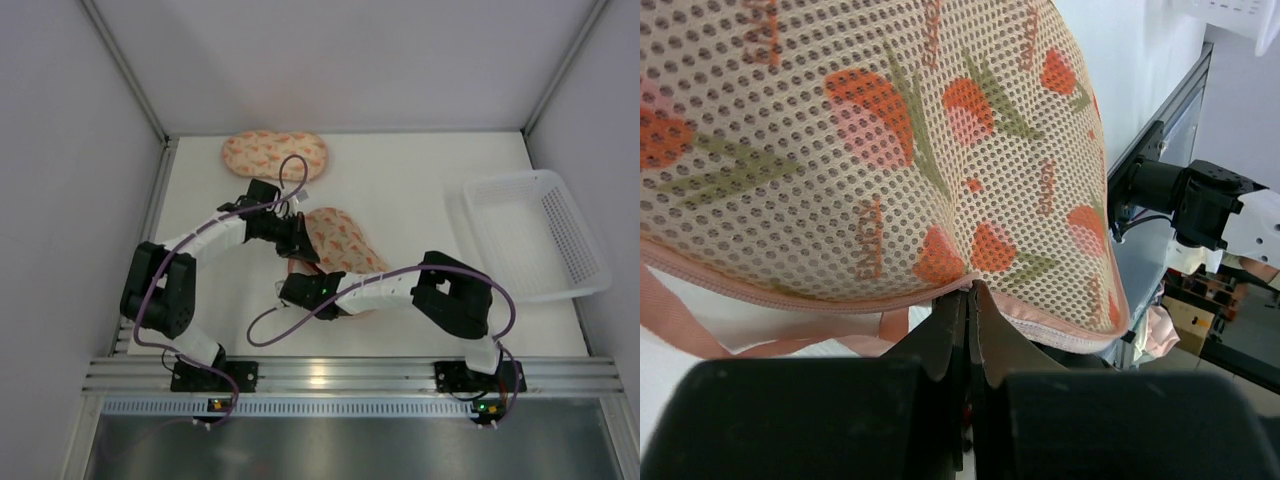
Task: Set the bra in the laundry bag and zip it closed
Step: Close the laundry bag at the center of the board.
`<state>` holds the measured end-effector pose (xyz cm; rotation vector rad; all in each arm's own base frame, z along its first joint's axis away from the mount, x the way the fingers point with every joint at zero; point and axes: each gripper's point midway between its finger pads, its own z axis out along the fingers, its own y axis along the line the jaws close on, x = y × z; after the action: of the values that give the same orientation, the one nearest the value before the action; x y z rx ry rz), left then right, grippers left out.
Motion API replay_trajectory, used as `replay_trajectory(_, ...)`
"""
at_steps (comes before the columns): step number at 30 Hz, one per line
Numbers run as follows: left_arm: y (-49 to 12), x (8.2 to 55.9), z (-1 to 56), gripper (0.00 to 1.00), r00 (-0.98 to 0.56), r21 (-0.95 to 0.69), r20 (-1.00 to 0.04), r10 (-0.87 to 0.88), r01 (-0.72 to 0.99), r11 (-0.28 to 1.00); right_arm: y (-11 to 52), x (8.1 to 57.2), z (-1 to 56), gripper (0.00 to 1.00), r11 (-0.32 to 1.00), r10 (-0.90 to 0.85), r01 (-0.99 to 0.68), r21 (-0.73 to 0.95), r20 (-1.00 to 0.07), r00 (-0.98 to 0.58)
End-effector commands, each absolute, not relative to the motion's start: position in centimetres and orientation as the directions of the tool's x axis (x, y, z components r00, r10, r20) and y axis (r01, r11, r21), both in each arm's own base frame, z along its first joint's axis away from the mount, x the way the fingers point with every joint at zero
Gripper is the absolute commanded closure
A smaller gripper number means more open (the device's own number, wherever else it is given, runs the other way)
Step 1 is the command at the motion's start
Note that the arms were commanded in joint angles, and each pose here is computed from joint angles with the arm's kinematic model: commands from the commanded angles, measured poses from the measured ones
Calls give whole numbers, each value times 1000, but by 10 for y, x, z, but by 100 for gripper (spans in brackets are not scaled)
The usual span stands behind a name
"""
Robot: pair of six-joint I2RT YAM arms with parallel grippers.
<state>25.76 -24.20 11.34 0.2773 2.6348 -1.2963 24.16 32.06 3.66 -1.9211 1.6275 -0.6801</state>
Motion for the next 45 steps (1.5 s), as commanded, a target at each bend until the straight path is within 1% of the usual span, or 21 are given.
replay_trajectory(1,-251,277,127,100,-951,-766,-296,96,296,570,342,243,78,77,-55,-986,-701,-711,-70,148)
replay_trajectory(4,-255,285,131,100,-947,-771,-305,98,307,558,348,245,87,75,-51,-983,-693,-719,-84,160)
replay_trajectory(8,-258,291,135,100,-942,-772,-320,105,323,548,352,246,92,75,-62,-982,-682,-729,-78,172)
replay_trajectory(12,-259,293,139,100,-936,-770,-335,108,338,542,363,240,110,75,-50,-974,-673,-738,-112,195)
replay_trajectory(15,-259,294,141,100,-934,-770,-340,108,342,538,371,233,123,71,-48,-969,-671,-740,-129,212)
replay_trajectory(19,-260,294,144,100,-932,-770,-347,108,348,534,368,230,126,64,-70,-969,-663,-746,-106,223)
replay_trajectory(22,-259,294,145,100,-928,-766,-355,109,356,535,364,229,125,63,-64,-970,-664,-745,-111,218)
replay_trajectory(26,-259,293,146,100,-925,-763,-362,113,364,534,377,224,153,64,19,-942,-671,-741,-239,237)
replay_trajectory(27,-258,294,146,100,-925,-763,-362,111,363,534,383,223,169,64,65,-923,-665,-744,-297,242)
replay_trajectory(29,-258,293,144,100,-926,-764,-359,114,362,534,390,217,183,64,92,-898,-678,-729,-355,260)
replay_trajectory(30,-258,292,144,100,-927,-766,-358,115,362,531,393,217,194,64,128,-881,-677,-725,-396,258)
replay_trajectory(34,-256,283,153,100,-919,-766,-372,131,384,516,390,210,212,64,142,-852,-698,-702,-445,275)
replay_trajectory(37,-247,270,152,100,-909,-742,-388,156,408,531,383,205,227,62,145,-839,-713,-686,-468,280)
replay_trajectory(42,-226,243,117,100,-911,-698,-353,211,407,589,364,213,239,60,176,-821,-723,-668,-505,267)
replay_trajectory(43,-221,243,108,100,-912,-675,-349,215,404,618,362,216,239,59,192,-809,-736,-649,-529,256)
replay_trajectory(44,-213,237,95,100,-918,-663,-328,223,392,638,359,222,241,54,223,-796,-743,-631,-558,235)
replay_trajectory(45,-208,237,88,100,-922,-653,-318,222,383,653,345,240,243,48,308,-781,-747,-589,-605,154)
